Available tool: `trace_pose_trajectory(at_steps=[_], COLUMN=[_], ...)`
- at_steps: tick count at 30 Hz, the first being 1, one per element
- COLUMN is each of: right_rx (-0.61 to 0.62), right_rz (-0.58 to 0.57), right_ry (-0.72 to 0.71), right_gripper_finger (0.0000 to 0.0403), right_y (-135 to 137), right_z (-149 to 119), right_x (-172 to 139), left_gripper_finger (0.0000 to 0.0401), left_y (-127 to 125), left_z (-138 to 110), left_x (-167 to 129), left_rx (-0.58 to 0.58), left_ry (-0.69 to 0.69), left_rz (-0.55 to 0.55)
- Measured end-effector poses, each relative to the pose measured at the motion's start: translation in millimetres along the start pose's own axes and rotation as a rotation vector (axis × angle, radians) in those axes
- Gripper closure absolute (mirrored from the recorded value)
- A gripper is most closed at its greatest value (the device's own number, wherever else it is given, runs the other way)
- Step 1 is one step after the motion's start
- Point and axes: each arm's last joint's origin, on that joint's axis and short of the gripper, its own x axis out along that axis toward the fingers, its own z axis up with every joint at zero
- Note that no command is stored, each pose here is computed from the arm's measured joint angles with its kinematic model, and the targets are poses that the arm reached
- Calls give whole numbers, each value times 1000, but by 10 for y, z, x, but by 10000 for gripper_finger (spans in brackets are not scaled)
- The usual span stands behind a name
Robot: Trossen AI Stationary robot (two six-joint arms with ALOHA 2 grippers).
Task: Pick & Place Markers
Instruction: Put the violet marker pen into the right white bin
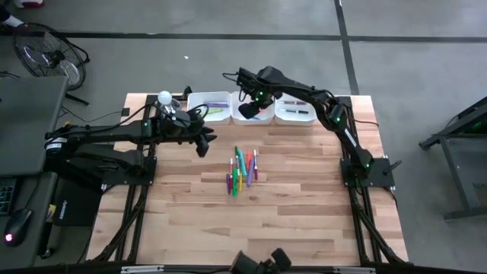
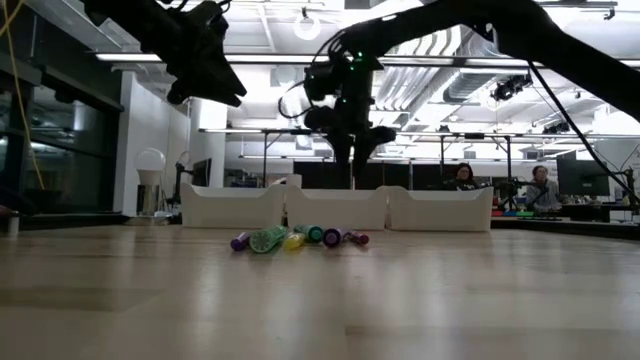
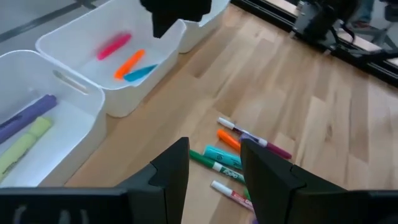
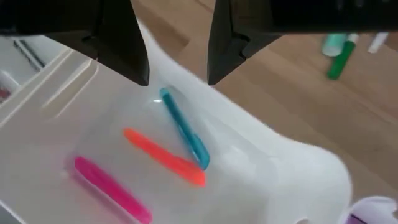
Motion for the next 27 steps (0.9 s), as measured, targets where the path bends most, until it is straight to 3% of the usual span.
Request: trace_pose_trajectory(at_steps=[8, 15, 20, 27], right_rx=[24, -39, -29, -22], right_rz=[-41, -26, -20, -3], right_ry=[-3, 2, 5, 85], right_gripper_finger=[250, 251, 249, 249], right_y=[445, 800, 979, 1267], right_z=[-241, -458, -586, -896], right_x=[-29, -46, -58, 192], left_gripper_finger=[258, 258, 258, 258], left_y=[-21, -49, -54, -58], left_z=[-9, -23, -13, -9], left_x=[-1, -6, -6, -8], left_rx=[81, 142, 158, 180], left_ry=[24, 54, 43, 37], left_rz=[-75, -177, -185, -194])
